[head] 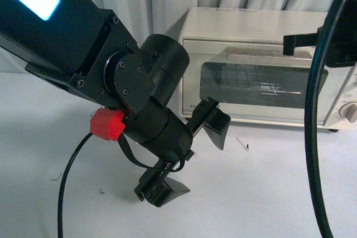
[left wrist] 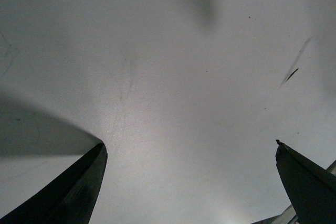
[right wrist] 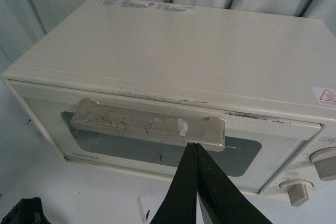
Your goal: Open oven
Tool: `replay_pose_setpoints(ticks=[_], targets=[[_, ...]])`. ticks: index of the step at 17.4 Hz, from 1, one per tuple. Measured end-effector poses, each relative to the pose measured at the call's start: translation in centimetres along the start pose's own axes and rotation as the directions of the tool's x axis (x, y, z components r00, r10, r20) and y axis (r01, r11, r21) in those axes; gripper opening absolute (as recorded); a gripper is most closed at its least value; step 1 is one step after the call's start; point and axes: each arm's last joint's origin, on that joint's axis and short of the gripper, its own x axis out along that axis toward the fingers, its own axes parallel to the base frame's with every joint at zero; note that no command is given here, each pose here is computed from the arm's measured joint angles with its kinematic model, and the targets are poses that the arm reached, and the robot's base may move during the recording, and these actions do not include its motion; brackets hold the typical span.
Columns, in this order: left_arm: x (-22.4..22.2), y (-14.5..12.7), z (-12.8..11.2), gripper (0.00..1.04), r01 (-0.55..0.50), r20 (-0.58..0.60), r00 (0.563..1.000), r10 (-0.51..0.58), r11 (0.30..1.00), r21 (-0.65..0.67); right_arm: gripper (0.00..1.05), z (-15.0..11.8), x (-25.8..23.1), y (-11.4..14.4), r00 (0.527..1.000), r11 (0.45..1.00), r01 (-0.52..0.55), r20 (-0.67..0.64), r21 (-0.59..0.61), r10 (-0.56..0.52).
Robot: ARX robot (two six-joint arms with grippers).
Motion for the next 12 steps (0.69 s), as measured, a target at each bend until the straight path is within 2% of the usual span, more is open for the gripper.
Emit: replay_pose_setpoints(ticks=[6,12], targets=[[0.0,0.0,0.0,0.98,0.000,0.001,1.000,0.000,1.000,0.000,0.02,1.0,3.1,0.7,0.999,0.999,-0.012,-0.043,-0.042,0.010],[0.0,0.0,0.0,0.98,0.000,0.000,1.000,0.000,1.000,0.000,0.02,0.9,5.3,1.1,0.996,0.998,-0.024,-0.082,-0.062,0.019]])
